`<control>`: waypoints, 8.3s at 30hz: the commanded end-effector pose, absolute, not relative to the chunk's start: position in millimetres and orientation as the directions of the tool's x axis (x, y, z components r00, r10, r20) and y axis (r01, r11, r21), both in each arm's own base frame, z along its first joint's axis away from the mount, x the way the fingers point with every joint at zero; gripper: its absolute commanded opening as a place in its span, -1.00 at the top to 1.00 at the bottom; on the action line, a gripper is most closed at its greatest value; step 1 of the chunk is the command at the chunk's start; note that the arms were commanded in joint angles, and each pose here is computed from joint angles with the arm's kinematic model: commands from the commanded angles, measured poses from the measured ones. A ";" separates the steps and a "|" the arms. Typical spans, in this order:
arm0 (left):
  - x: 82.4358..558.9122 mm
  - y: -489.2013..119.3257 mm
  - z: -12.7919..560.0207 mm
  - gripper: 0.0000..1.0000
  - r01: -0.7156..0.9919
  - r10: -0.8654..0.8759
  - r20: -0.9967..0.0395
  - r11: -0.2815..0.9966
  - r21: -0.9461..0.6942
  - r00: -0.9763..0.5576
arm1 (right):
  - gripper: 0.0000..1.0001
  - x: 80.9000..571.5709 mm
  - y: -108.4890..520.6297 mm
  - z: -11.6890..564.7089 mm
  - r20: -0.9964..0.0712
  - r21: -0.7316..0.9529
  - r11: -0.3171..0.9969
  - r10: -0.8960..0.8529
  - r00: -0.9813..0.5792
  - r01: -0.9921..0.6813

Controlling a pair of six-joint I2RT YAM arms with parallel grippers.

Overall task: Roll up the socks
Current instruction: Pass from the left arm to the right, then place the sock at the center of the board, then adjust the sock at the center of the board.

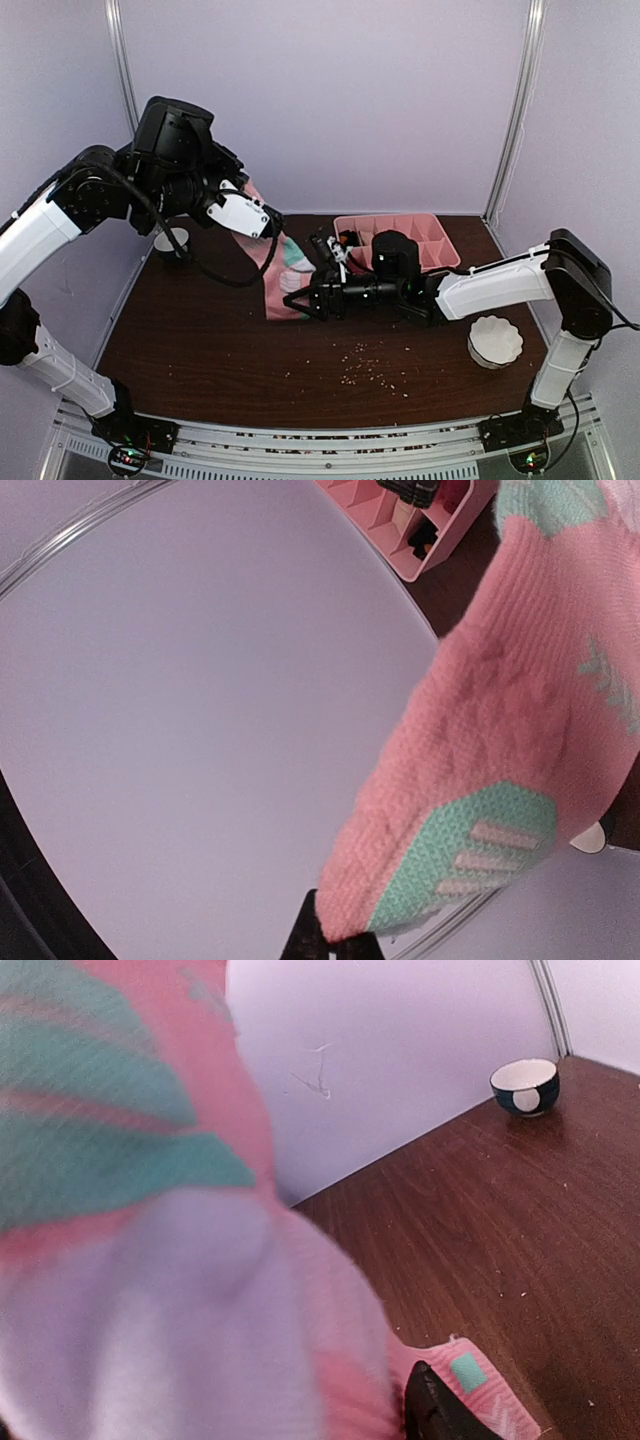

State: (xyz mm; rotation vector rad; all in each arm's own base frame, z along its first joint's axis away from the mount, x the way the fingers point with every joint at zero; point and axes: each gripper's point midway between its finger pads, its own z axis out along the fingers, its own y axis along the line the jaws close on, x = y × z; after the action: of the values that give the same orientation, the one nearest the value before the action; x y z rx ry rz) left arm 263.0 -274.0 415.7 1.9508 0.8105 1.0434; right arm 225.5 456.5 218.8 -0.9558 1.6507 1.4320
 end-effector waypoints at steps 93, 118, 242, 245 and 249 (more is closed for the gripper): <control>365.4 -278.4 6.6 -0.49 0.957 0.950 -0.119 0.286 -0.044 -0.289 | 0.49 237.1 485.8 80.3 -0.344 0.903 0.236 -0.100 -0.934 -0.358; 313.8 -298.4 48.5 -0.18 0.909 0.908 -0.219 0.286 -0.303 -0.358 | -0.99 241.0 385.1 -14.5 -0.107 0.865 0.502 0.147 -0.983 -0.019; 324.5 -267.7 93.9 -0.96 0.916 0.915 -0.404 0.147 0.374 0.018 | 1.00 253.9 477.9 112.6 0.200 0.976 0.067 0.103 -0.974 0.208; 311.0 -274.3 93.0 -0.96 0.935 0.904 -0.428 0.131 0.331 0.025 | 1.00 252.4 474.9 104.5 0.205 0.972 0.093 0.115 -0.972 0.216; 290.8 -273.5 92.9 -0.96 0.960 0.894 -0.447 0.100 0.263 0.030 | 1.00 248.8 470.7 86.4 0.198 0.962 0.167 0.120 -0.973 0.216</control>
State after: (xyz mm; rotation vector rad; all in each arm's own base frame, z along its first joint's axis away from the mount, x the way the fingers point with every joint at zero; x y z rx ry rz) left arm 302.1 -268.6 79.1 1.8287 1.9069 -0.0729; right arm 250.7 475.6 100.2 0.3561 2.4102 2.1169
